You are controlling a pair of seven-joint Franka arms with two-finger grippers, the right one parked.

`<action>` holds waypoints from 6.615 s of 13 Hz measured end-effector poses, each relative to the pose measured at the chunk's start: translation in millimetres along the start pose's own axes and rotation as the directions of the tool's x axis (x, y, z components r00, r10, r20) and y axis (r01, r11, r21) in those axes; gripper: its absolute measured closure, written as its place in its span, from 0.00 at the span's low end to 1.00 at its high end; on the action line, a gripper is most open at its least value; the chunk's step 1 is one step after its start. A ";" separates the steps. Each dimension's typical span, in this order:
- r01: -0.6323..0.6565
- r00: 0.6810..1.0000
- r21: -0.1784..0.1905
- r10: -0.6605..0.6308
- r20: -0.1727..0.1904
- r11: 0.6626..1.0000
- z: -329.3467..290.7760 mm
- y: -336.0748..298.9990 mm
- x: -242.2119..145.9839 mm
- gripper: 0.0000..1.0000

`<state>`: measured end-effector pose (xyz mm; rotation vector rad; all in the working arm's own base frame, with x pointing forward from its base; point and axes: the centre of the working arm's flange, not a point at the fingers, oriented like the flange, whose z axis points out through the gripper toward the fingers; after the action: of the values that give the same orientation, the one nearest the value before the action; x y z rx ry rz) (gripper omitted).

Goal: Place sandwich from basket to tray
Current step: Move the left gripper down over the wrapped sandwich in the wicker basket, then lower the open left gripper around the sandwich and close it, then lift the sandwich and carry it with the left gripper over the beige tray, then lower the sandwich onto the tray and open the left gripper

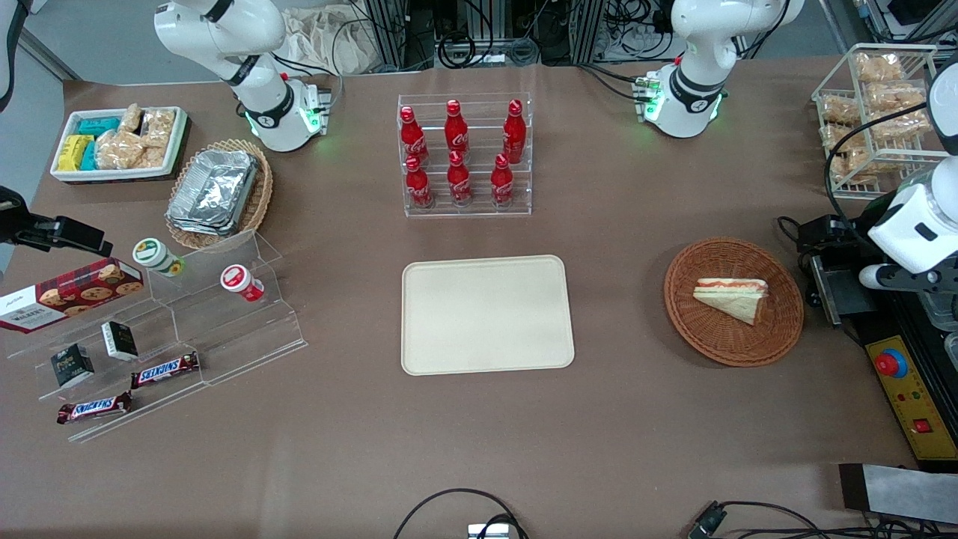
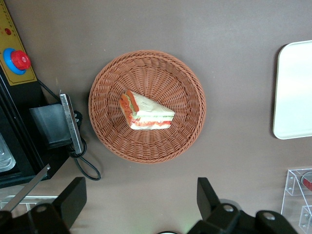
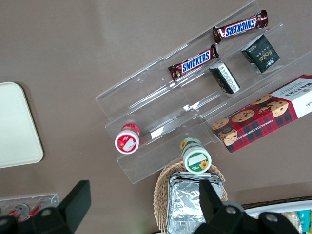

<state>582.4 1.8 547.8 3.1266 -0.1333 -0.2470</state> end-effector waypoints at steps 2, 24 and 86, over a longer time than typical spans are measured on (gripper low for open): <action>0.000 1.000 -0.003 0.000 0.008 1.000 4.3 -0.2 2.4 0.00; 0.830 0.556 -0.044 -0.831 -0.004 0.556 256.6 -32.8 36.0 0.00; 0.178 0.984 0.042 -0.178 -0.020 0.983 318.7 406.0 81.6 0.79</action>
<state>578.4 -408.2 224.0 3.1854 0.1441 -0.2217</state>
